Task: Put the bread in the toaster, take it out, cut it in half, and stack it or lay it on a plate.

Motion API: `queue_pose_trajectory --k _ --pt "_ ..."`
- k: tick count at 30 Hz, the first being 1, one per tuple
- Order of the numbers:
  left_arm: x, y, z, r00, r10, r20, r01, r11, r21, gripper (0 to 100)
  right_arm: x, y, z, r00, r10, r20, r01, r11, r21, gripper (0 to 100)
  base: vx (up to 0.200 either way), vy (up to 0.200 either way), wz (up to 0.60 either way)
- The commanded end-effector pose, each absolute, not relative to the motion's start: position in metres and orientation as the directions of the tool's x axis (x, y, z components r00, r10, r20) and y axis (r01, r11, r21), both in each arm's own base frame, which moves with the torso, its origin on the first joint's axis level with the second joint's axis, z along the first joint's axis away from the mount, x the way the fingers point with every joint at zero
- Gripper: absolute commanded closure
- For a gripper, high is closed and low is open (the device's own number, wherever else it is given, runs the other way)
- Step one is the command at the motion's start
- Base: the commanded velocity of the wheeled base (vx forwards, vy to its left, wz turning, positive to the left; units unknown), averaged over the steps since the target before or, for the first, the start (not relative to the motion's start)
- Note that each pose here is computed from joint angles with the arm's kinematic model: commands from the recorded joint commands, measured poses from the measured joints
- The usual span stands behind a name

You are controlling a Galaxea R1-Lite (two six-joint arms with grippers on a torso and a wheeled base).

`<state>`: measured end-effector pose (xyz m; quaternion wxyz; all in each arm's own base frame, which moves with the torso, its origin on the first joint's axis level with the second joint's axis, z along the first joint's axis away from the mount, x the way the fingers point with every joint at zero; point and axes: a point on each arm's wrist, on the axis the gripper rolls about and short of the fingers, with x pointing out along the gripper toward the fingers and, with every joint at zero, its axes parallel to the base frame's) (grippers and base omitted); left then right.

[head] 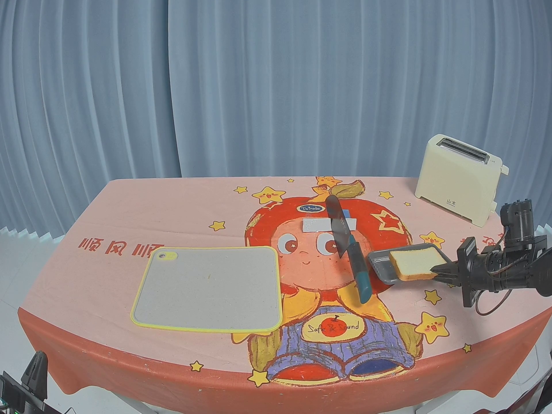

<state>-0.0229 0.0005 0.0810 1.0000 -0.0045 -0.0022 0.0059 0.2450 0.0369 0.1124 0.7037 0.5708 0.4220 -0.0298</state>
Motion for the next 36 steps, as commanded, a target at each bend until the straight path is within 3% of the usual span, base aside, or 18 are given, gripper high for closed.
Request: queue_pose_trajectory --k 1,21,36 --pt "-0.022 0.000 0.076 1.000 0.012 -0.012 -0.012 1.000 -0.009 100 0.242 0.037 0.118 0.656 0.442 -0.612 0.506 0.344 0.791 100 0.000 0.000 0.00" --pt "-0.022 0.001 0.076 1.000 0.014 -0.012 -0.014 1.000 -0.009 100 0.239 0.036 0.134 0.704 0.443 -0.555 0.440 0.341 0.831 100 0.000 0.000 0.00" --pt "-0.022 0.000 0.076 1.000 0.012 -0.012 -0.012 1.000 -0.009 100 0.234 0.036 0.111 0.642 0.426 -0.638 0.475 0.432 0.767 100 0.000 0.000 0.00"
